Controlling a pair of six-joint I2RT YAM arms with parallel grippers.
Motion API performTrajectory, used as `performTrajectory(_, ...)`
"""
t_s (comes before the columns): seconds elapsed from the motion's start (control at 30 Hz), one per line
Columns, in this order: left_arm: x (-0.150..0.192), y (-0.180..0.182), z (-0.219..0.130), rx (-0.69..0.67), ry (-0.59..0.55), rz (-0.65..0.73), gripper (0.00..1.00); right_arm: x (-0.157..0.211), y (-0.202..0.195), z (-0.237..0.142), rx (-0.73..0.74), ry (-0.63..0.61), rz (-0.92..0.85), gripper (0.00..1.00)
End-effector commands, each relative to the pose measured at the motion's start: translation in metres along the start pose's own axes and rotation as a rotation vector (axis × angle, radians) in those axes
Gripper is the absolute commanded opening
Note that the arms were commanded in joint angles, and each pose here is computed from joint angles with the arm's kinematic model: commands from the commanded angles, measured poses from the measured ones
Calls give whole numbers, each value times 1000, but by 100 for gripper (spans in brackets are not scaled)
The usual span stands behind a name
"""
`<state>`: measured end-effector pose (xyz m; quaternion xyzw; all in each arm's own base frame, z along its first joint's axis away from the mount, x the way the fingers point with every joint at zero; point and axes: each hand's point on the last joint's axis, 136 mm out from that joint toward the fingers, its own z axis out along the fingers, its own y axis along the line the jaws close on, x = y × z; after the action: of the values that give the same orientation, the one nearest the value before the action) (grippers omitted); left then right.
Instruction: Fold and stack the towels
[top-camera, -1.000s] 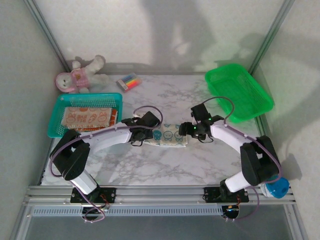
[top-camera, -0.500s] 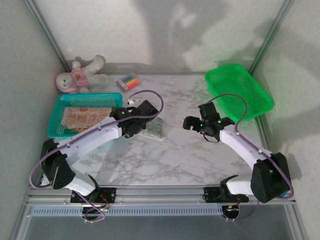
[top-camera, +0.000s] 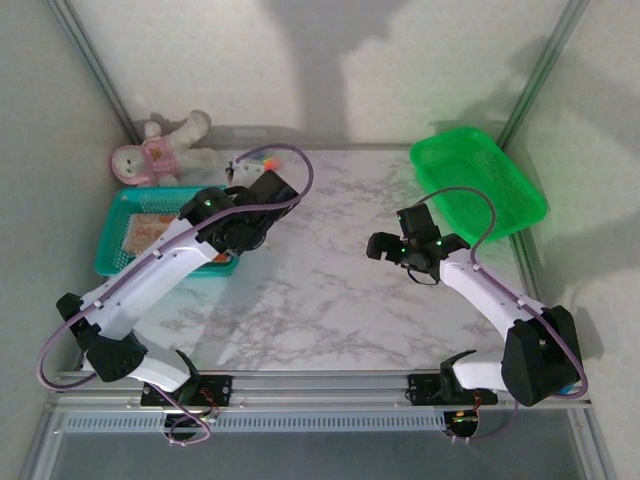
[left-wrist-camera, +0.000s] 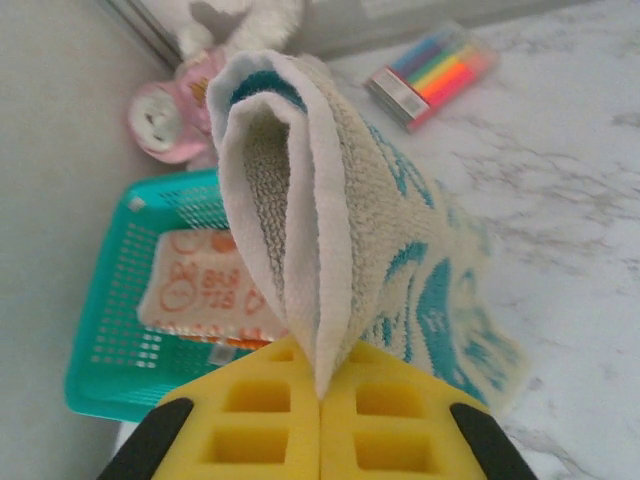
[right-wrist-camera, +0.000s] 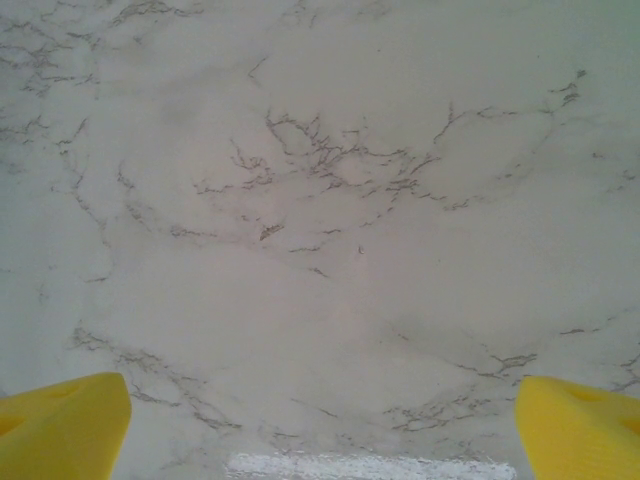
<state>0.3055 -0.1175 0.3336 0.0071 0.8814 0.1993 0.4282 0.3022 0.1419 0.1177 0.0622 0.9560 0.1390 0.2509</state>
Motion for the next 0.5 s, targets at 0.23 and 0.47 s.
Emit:
performTrajectory(0.23, -23, 100, -32, -232, -136, -37, 0, -5, -1, -2, 17, -1, -5, 99)
performTrajectory(0.47, -10, 116, -15, -289, -112, -13, 0, -3, -1, 3, 14, 14, -4, 99)
